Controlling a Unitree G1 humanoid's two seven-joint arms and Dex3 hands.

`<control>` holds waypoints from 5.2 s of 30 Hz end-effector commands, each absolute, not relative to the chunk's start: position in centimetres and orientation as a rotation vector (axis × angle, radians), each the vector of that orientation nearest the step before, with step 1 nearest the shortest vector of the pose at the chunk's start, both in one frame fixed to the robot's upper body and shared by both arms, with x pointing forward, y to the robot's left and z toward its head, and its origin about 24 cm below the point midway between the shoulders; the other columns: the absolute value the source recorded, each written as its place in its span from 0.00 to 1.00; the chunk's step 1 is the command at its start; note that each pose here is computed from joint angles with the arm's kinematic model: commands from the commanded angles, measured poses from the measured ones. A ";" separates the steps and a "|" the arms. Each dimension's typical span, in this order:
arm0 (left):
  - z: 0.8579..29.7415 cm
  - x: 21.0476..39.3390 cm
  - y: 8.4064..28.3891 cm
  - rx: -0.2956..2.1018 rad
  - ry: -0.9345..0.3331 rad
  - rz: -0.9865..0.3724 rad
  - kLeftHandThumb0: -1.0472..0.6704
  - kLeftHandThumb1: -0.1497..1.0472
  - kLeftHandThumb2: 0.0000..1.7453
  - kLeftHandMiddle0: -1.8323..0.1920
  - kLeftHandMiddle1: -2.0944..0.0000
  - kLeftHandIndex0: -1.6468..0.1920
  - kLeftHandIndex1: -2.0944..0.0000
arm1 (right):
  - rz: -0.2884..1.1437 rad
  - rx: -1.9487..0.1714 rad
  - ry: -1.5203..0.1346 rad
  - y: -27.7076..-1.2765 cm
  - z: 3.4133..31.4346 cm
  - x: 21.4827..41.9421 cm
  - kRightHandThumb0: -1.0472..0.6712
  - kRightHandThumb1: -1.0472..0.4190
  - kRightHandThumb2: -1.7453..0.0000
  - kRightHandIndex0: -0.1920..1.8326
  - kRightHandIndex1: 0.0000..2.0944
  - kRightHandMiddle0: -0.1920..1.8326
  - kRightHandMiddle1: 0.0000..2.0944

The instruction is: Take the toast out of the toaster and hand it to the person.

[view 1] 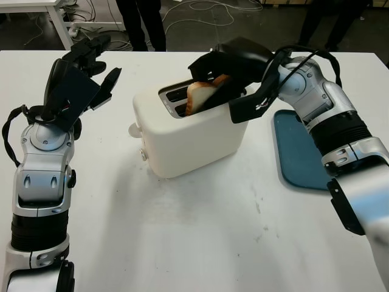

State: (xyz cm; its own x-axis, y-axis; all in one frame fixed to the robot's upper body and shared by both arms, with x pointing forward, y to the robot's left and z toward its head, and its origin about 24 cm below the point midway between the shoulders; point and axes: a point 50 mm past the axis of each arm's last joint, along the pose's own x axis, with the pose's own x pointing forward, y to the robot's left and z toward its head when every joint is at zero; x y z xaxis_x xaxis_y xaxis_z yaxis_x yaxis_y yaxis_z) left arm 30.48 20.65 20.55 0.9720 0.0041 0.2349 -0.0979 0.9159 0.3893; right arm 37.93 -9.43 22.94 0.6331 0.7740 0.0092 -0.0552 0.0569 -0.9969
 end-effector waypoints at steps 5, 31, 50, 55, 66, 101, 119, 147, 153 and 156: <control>20.4 30.3 21.0 0.416 -0.232 0.063 0.35 0.89 0.26 0.89 0.62 0.72 0.93 | 0.748 -1.503 -0.654 -9.8 20.9 37.7 0.29 0.09 0.86 0.63 0.81 0.54 0.74; 20.3 30.3 20.9 0.407 -0.231 0.065 0.36 0.89 0.27 0.90 0.61 0.72 0.93 | 0.607 -1.438 -0.737 -11.1 24.8 38.7 0.34 0.09 0.74 0.58 0.83 0.45 0.83; 20.4 30.3 20.9 0.406 -0.227 0.062 0.35 0.89 0.27 0.90 0.61 0.72 0.93 | 0.277 -0.820 -0.678 -18.5 32.6 39.7 0.30 0.09 0.76 0.60 0.83 0.49 0.83; 20.4 30.4 20.8 0.406 -0.232 0.060 0.36 0.89 0.27 0.90 0.61 0.72 0.93 | 0.193 -0.659 -0.643 -20.0 32.7 40.0 0.31 0.09 0.78 0.60 0.83 0.51 0.83; 20.4 30.4 20.9 0.396 -0.231 0.056 0.35 0.89 0.26 0.91 0.61 0.72 0.93 | -0.084 -0.398 -0.381 -22.5 28.4 41.7 0.35 0.09 0.79 0.55 0.83 0.43 0.83; 20.2 30.2 21.0 0.410 -0.229 0.063 0.35 0.89 0.27 0.90 0.60 0.73 0.93 | -0.322 -0.437 -0.079 -21.6 18.9 42.1 0.50 0.09 0.80 0.45 0.83 0.33 0.78; 20.3 30.3 20.9 0.397 -0.223 0.060 0.35 0.89 0.27 0.91 0.61 0.74 0.93 | -0.303 -0.396 -0.043 -21.5 18.0 42.0 0.50 0.09 0.79 0.46 0.83 0.30 0.83; 20.3 30.2 20.9 0.408 -0.234 0.061 0.35 0.89 0.27 0.90 0.59 0.73 0.92 | -0.314 -0.361 -0.051 -21.5 18.4 42.1 0.50 0.09 0.79 0.47 0.83 0.30 0.83; 20.3 30.2 20.9 0.399 -0.232 0.057 0.35 0.89 0.27 0.91 0.59 0.74 0.92 | -0.297 -0.373 -0.066 -21.5 18.3 42.0 0.52 0.09 0.78 0.46 0.83 0.28 0.83; 20.3 30.2 20.9 0.390 -0.228 0.058 0.35 0.89 0.27 0.91 0.61 0.74 0.92 | -0.309 -0.382 -0.057 -21.5 18.3 42.0 0.52 0.09 0.79 0.46 0.83 0.29 0.83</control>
State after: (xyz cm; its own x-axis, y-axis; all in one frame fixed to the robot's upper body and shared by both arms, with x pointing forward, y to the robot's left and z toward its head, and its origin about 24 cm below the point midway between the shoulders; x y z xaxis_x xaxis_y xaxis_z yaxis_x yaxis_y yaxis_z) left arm 30.39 20.82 20.24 0.9737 0.0095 0.2274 -0.0966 0.9220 0.3750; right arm 42.02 -21.71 18.40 0.9523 -0.2850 0.1092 0.3052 0.8835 -0.3554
